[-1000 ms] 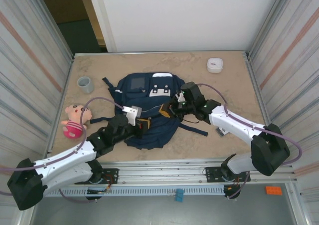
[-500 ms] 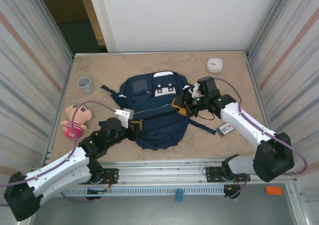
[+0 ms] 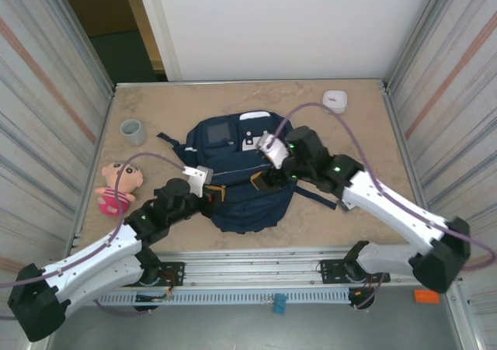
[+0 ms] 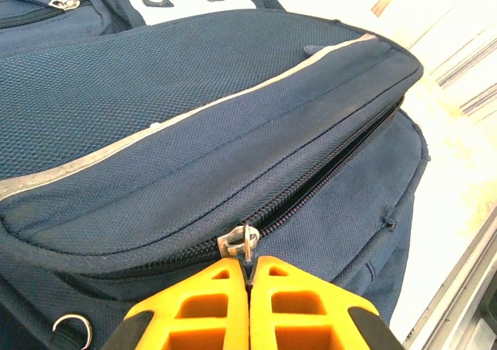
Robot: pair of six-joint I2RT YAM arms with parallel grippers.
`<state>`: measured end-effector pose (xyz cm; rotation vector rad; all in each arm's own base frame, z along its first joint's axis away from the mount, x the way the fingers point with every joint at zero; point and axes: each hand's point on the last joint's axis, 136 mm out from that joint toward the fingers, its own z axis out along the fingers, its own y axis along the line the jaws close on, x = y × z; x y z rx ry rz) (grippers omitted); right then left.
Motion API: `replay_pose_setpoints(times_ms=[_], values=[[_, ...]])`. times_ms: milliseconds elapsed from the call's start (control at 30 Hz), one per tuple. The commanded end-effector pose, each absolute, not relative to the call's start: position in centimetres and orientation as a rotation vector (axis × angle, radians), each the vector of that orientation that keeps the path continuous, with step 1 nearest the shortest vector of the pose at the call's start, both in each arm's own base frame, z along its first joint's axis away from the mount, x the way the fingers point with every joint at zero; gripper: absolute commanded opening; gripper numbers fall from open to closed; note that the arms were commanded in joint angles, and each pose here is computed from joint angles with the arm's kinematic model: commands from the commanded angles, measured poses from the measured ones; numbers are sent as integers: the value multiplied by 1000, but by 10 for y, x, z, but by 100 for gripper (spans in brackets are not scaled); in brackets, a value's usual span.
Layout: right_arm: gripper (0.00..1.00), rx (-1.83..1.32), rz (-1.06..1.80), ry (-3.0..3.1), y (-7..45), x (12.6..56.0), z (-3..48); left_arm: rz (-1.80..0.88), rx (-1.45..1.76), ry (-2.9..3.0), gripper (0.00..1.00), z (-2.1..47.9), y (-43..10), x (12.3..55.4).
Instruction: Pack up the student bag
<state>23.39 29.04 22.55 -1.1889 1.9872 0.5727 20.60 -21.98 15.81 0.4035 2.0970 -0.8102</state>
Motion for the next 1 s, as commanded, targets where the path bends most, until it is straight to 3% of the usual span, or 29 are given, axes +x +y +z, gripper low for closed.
replay_pose_setpoints(times_ms=[0,233,300,467,800,833,933,967], values=[[72,-1495,431,1806,309,237,207,-871,431,1974,0,199,-230,210],[69,-1564,442,1764,334,253,184,-878,434,1970,0,200,-231,210],[53,-1580,440,1768,335,254,180,-869,429,1974,0,199,-230,211],[0,-1575,512,1745,329,252,201,-717,329,2055,0,183,-207,221],[0,-1577,613,1709,300,251,228,-612,193,2099,0,161,-165,233],[8,-1582,595,1721,300,252,225,-645,218,2078,0,165,-169,233],[48,-1608,549,1740,305,253,216,-732,280,2017,0,177,-182,231],[54,-1617,527,1737,308,253,213,-751,296,2004,0,180,-186,230]])
